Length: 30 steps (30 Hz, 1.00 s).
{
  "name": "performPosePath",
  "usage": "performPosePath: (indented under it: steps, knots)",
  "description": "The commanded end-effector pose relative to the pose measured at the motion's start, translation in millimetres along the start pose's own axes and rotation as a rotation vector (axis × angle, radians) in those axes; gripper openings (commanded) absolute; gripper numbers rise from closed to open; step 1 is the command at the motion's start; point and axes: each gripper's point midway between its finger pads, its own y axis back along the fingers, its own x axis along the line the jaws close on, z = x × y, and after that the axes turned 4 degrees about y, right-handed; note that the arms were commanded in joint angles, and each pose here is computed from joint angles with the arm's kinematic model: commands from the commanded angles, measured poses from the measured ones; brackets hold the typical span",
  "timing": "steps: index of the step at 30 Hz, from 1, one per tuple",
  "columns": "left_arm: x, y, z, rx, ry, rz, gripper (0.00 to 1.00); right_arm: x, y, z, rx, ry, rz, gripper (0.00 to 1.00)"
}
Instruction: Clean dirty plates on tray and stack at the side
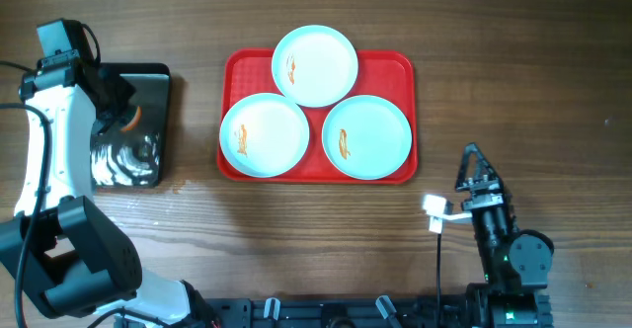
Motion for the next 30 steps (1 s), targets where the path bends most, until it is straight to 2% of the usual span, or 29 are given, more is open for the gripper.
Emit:
performPosePath:
  steps: [1,4,6,9,12,15,18,21,23,28,29,30]
  knots:
    - [2,-3,-2,0.010,-0.006,-0.001,0.04,-22,5,45,-0.263,0.023,-0.142,1.00]
    - [2,-3,-2,0.011,-0.007,0.000,0.04,-29,16,82,-0.490,-0.022,-0.207,1.00]
    - [3,-3,-3,0.014,-0.007,0.002,0.04,-33,35,114,-0.731,-0.237,-0.199,1.00]
    - [4,-3,-4,0.019,-0.007,0.005,0.04,-27,53,141,-0.939,-0.442,-0.108,1.00]
    - [0,-3,-7,0.035,-0.007,-0.017,0.04,-33,75,157,-1.131,-0.540,-0.119,1.00]
    - [-2,-2,-8,0.043,-0.007,-0.029,0.04,-66,87,146,-1.316,-0.847,-0.024,1.00]
    - [-4,-2,-9,0.051,-0.007,-0.039,0.04,-119,71,109,-1.327,-1.089,0.058,1.00]
    - [-6,-2,-11,0.060,-0.006,-0.053,0.04,-175,56,61,-1.239,-1.339,0.024,1.00]
    - [-6,-2,-11,0.060,-0.006,-0.053,0.04,-199,61,46,-1.241,-1.296,-0.072,1.00]
    - [-6,-2,-11,0.061,-0.006,-0.053,0.04,-206,92,57,-1.355,-1.039,-0.157,1.00]
    - [-6,-2,-11,0.061,-0.006,-0.054,0.04,-212,91,52,-1.341,-1.068,-0.183,1.00]
    - [-6,-2,-11,0.060,-0.006,-0.054,0.04,-224,81,36,-1.287,-1.227,-0.198,1.00]
